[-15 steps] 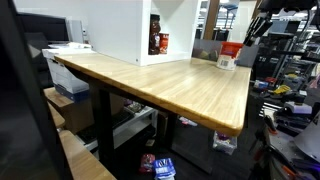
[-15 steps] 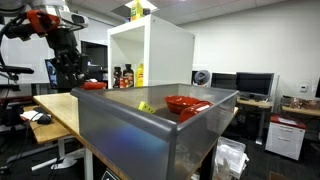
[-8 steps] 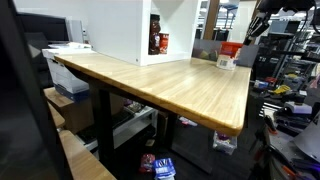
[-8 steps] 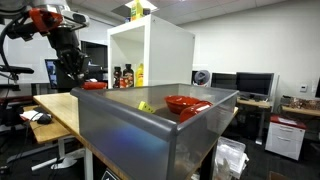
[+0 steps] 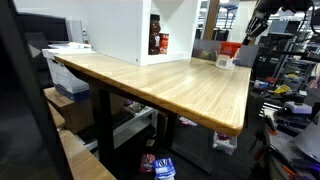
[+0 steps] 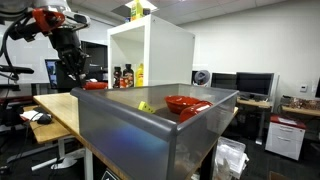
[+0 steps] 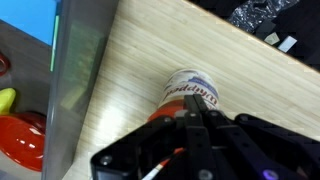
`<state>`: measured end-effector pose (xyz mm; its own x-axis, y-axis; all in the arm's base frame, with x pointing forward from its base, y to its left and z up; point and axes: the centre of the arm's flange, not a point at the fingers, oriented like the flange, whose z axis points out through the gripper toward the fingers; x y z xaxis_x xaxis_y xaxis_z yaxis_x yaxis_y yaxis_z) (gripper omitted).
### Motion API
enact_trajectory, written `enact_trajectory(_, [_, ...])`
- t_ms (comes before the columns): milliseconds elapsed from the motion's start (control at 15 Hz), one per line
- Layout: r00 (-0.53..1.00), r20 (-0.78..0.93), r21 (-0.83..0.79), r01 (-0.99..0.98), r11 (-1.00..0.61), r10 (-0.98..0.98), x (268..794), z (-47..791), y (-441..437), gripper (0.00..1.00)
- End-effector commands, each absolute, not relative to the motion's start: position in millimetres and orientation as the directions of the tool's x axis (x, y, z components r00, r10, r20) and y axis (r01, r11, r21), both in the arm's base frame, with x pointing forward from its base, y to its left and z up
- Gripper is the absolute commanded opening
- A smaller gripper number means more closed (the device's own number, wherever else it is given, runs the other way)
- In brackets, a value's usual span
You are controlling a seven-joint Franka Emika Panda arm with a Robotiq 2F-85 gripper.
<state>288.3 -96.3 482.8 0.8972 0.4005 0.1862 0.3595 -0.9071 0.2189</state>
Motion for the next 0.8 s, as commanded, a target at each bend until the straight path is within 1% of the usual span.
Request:
enact_trajectory(0, [0.901,0.132,0.215,0.381,-0.899,0.413,289,459,-96,0.00])
enact_trajectory(733, [0.901,0.154,0.154,0.384,-0.911,0.406,280,476,-101,0.00])
